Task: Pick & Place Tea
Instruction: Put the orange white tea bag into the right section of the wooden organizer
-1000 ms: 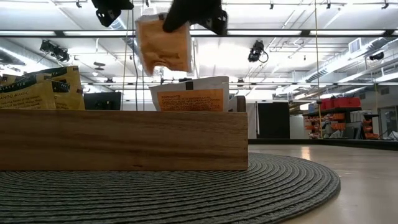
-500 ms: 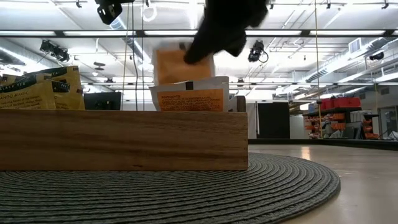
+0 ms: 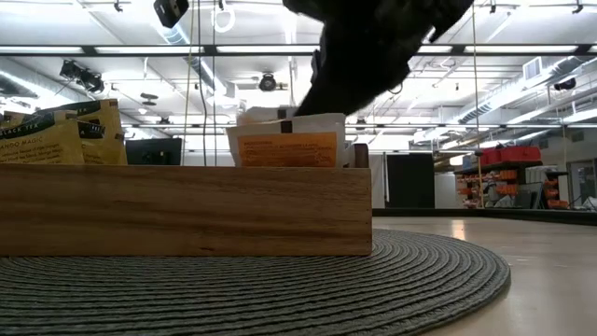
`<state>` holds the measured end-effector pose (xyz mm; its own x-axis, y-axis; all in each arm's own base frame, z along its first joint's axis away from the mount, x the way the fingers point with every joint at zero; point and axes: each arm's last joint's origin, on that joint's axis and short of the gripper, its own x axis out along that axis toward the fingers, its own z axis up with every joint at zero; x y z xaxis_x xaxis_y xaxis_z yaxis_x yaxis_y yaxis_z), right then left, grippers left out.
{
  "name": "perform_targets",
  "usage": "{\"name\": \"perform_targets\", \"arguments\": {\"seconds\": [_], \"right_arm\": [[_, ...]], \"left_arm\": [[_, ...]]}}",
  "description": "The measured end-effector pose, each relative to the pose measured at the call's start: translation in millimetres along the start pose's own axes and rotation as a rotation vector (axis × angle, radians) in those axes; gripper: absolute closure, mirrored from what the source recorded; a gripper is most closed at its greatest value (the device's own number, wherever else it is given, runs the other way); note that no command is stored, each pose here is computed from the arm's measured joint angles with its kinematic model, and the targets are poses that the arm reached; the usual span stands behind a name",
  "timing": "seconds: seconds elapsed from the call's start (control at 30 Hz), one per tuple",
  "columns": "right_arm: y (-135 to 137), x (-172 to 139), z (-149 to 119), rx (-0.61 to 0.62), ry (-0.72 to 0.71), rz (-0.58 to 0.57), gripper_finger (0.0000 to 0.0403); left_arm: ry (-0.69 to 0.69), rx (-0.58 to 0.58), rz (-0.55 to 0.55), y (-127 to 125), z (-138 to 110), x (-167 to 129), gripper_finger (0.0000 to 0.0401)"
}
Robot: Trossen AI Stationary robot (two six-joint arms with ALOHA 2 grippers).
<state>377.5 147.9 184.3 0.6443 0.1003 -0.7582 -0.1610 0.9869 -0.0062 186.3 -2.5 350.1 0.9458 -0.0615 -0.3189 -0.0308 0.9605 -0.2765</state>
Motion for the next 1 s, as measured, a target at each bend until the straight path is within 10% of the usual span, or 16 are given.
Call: {"name": "perform_targets", "arguments": {"seconds": [0.6, 1.0], "right_arm": [[2, -3, -4, -0.183, 0.034, 0.089, 0.0328], [-34, -67, 21, -0.066, 0.028, -0.021, 0.0241]], "left_arm": [[-0.026, 0.000, 0.013, 0, 2, 0, 0.0311], [0.017, -0.007, 0.047, 2, -2, 0, 0.0311]]}}
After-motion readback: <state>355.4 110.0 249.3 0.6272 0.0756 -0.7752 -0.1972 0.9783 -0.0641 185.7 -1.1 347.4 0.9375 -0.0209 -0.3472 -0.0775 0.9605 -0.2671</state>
